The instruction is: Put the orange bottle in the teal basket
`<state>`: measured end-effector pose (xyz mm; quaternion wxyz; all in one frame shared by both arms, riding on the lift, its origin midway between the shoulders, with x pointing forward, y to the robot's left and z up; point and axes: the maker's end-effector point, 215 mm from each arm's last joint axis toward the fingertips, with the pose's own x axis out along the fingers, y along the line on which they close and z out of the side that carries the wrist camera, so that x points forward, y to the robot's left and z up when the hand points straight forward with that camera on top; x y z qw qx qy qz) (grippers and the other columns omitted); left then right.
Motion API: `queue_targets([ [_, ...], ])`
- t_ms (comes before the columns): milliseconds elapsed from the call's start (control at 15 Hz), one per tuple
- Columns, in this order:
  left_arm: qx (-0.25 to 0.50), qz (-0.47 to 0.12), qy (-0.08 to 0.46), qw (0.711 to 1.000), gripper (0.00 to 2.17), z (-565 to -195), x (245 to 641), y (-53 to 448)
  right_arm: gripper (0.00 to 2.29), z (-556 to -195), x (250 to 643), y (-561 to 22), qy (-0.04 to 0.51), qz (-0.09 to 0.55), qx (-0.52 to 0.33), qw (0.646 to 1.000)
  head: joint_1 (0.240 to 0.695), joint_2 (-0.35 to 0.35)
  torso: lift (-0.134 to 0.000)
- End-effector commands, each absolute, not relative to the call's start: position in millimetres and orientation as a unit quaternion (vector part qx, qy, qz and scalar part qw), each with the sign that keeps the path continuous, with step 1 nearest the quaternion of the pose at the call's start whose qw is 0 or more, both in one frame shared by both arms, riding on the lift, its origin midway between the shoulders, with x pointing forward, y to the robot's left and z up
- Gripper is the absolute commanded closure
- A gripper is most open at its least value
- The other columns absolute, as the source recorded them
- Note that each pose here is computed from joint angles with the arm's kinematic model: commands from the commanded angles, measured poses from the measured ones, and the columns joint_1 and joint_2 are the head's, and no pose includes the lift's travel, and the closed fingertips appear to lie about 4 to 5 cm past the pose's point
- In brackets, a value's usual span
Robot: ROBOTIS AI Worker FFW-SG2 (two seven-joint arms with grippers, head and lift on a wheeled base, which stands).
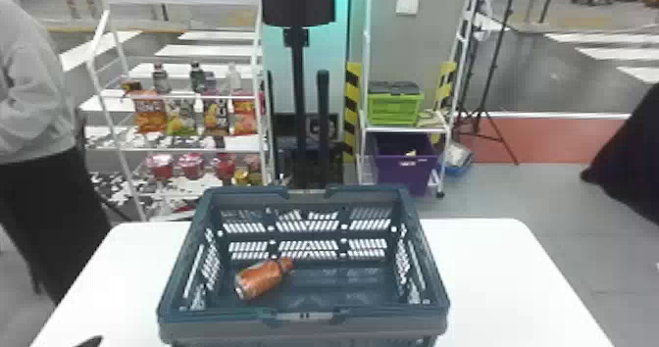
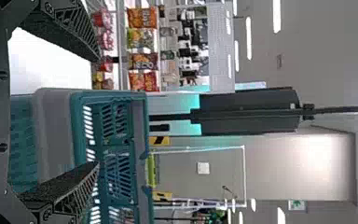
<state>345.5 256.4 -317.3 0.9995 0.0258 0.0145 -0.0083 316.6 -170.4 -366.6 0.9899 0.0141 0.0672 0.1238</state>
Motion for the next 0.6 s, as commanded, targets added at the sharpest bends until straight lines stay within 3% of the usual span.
queue_targets([
  [0,0.015,0.010,-0.008,1.000,0.12,-325.9,338.0,246.8,0.13,-364.3,315.7,-167.9,0.066,0.128,0.014,0.989,0.499,0.000,0.000],
  [133,0.024,0.001,-0.058,0.998,0.12,-315.0,330.8,232.2,0.13,-364.6,314.5,-167.8,0.067,0.130,0.013,0.989,0.499,0.000,0.000],
  [533,0.005,-0.006,-0.017,1.000,0.12,-363.4,331.8,219.8,0.13,-363.3,314.6,-167.7,0.066,0.129,0.015,0.989,0.499,0.000,0.000],
])
